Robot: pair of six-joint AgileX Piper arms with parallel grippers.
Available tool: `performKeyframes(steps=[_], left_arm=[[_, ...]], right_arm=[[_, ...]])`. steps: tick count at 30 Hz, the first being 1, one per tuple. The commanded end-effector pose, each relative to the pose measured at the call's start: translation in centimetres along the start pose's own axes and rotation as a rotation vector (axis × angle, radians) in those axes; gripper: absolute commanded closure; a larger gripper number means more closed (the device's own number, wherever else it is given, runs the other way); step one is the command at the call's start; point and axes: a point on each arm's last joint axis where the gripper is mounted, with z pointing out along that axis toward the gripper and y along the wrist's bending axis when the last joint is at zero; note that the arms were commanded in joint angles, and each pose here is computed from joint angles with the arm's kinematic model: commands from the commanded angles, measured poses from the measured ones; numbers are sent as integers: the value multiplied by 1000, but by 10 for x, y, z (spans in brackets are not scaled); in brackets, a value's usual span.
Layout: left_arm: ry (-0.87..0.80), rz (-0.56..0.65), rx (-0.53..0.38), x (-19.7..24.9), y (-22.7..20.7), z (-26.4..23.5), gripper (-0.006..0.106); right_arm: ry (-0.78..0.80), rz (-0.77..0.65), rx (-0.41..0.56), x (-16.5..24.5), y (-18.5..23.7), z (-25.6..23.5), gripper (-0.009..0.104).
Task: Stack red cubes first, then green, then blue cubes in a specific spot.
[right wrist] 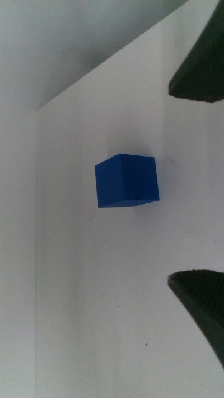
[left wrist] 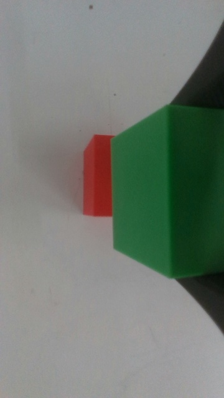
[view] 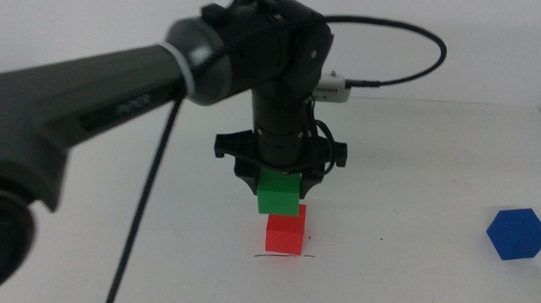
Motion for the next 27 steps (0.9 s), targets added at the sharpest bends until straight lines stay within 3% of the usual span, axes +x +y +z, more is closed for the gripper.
performKeyframes(steps=[1,27], left_arm=[[-14,14,18,1,-2,-26,101],[51,41,39,-5,-13,2,101]], right_arm=[[-106,-12,10,-11,-1,-2,2],[-106,-12,10,-11,-1,-2,2]])
